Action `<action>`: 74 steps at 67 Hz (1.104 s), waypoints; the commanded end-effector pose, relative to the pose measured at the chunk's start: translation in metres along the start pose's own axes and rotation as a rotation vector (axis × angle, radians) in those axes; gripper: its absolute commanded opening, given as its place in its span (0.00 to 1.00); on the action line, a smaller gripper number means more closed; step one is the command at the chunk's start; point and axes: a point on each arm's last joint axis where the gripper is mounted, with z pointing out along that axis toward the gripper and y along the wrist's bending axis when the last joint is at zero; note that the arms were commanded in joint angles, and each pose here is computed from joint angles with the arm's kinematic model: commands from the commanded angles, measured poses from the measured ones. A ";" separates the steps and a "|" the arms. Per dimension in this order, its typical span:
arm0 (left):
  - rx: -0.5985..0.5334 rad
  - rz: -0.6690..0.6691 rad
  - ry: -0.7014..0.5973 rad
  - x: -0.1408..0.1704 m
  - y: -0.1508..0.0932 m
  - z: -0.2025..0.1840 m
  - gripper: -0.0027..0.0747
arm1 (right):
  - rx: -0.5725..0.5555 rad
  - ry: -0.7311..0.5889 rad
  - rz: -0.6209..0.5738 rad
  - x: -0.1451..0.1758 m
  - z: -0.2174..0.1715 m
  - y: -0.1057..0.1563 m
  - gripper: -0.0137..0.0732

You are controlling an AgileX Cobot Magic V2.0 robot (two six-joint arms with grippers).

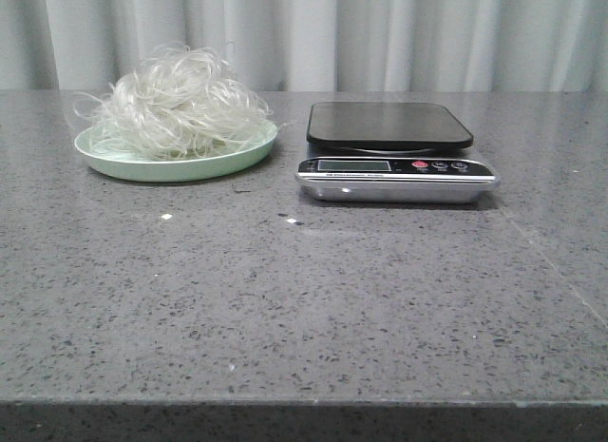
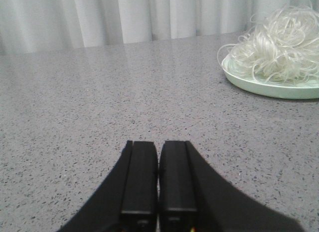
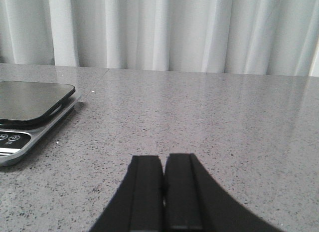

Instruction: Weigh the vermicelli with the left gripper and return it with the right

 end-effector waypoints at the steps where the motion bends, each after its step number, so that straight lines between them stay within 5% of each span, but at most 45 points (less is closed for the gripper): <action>1: -0.012 -0.013 -0.094 -0.006 0.001 -0.001 0.21 | 0.012 -0.098 -0.005 -0.010 -0.002 -0.001 0.33; 74: -0.025 -0.013 -0.191 -0.015 0.002 -0.003 0.21 | 0.012 -0.099 -0.005 -0.010 -0.002 -0.001 0.33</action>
